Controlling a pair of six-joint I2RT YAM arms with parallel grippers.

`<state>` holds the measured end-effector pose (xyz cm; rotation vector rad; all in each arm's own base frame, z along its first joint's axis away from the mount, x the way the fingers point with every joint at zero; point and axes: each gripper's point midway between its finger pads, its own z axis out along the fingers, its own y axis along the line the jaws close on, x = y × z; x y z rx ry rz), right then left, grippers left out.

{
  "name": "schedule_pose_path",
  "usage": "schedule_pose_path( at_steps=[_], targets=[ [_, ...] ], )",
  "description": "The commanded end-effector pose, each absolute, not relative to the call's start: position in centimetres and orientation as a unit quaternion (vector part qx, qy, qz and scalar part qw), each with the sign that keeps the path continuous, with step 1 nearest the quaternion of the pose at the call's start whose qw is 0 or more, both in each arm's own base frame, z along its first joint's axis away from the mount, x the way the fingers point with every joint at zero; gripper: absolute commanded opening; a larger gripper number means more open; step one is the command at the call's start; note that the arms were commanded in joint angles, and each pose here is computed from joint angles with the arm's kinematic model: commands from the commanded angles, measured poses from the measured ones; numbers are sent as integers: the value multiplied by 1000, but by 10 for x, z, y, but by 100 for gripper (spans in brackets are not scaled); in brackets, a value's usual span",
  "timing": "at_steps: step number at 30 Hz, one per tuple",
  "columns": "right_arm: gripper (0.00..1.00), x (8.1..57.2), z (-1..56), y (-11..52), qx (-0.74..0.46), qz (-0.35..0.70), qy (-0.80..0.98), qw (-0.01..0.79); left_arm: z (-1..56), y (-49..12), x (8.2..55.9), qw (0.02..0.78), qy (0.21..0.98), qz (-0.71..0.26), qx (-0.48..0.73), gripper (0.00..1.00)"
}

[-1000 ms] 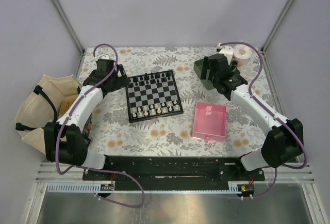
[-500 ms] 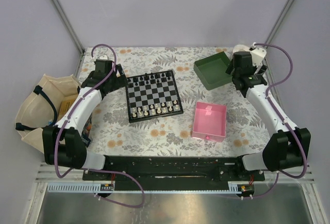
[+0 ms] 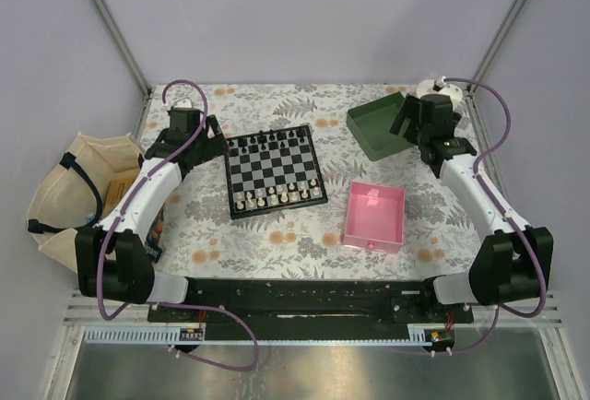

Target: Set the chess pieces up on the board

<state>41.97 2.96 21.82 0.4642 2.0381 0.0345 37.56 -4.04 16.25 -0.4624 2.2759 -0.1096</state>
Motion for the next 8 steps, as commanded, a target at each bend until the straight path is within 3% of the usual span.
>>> schedule_pose_path(
  at_steps=[1,8],
  targets=[
    [100,424,243,43,143,59,794,588,188,-31,384,449,871,-39,-198,99],
    [99,412,245,29,135,42,735,663,198,-34,385,477,855,-57,-196,99]
  ],
)
